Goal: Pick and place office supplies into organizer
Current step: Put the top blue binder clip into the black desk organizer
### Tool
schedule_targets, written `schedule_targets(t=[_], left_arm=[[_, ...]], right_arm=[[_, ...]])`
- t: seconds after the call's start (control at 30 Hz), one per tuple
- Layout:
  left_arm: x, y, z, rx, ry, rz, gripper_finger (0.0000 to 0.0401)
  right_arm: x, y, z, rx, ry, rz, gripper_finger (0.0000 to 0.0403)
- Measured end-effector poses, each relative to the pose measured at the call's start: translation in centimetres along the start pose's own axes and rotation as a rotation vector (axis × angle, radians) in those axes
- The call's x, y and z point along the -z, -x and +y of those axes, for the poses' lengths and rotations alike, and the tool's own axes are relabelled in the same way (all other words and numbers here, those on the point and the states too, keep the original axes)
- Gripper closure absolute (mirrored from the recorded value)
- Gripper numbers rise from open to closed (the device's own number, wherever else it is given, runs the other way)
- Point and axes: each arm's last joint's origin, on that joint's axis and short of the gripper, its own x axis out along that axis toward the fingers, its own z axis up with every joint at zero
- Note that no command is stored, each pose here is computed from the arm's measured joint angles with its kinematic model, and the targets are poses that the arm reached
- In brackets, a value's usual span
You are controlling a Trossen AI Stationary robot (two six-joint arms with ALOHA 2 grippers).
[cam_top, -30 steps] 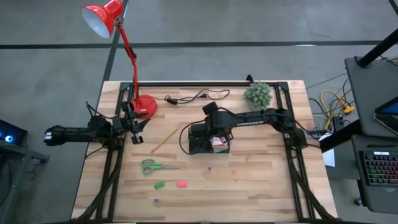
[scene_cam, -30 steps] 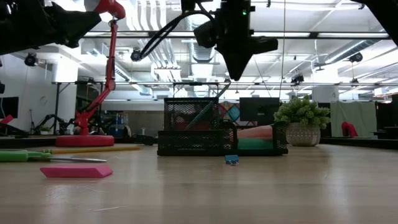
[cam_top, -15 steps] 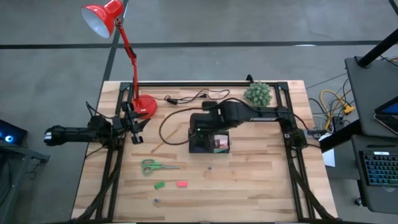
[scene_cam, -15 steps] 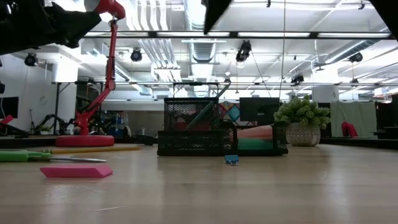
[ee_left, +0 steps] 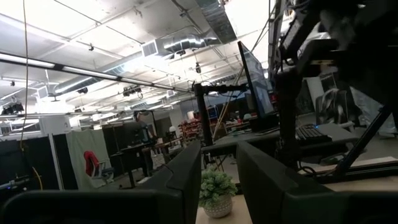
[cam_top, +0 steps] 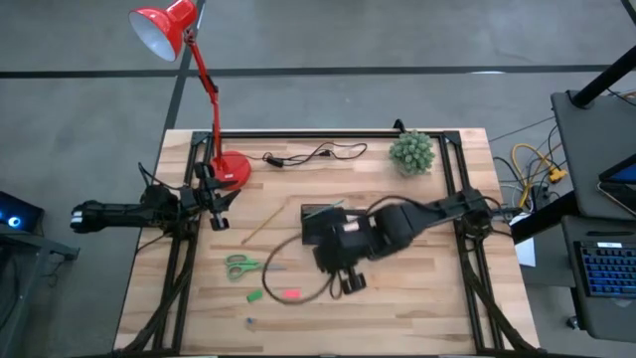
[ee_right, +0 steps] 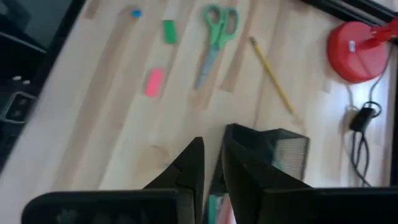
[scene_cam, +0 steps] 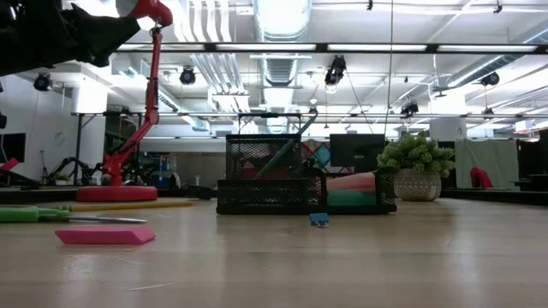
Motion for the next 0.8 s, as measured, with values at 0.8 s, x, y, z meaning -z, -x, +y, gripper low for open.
schedule_targets(t=[0.8], left_arm=[[-0.1,0.0,0.0,-0.001,0.001,-0.005,0.0312]], right_arm=[[6.0,-11.8,7.6,0.215,-0.211,0.113,0.0358]])
